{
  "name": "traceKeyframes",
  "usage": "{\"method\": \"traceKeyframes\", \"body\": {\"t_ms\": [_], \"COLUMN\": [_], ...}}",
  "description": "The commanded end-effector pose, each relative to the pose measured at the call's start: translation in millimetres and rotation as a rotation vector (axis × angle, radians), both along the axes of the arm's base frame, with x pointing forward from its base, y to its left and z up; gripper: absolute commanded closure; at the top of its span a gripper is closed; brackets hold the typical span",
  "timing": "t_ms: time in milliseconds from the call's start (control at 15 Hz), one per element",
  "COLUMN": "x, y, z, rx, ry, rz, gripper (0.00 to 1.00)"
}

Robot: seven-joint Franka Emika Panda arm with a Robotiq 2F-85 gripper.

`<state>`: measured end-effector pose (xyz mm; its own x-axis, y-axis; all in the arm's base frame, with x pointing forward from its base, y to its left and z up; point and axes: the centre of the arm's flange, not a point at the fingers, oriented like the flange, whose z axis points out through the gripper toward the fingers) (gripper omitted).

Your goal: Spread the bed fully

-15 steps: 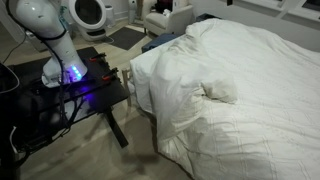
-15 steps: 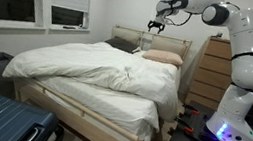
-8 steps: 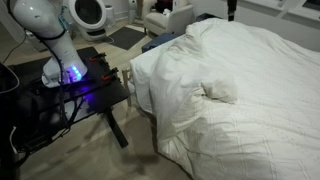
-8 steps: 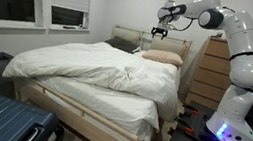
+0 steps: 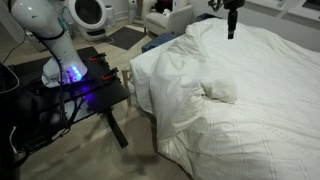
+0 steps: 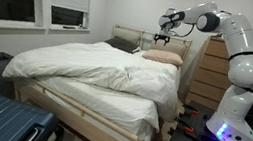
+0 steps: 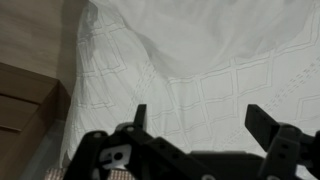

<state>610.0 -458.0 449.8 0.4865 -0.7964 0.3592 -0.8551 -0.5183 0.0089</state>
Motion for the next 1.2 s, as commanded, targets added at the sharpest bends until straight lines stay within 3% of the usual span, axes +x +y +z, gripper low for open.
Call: {"method": "traceKeyframes", "body": {"t_ms": [0,200,667,1133], "x": [-13.8,-25.6,-53.9,-79.0], "y": [-8.3,-11.9,-23.7,-34.5], "z": [-17.5,-35.6,-72.1,-99.4], "rx": [-0.001,0.008,0.061,0.106], "ry": [-0.014,0.007,0.165,0.254], "rz": [-0.008,-0.01,0.018,0.057], "gripper": [0.0,0.0,0.0,0.0]}}
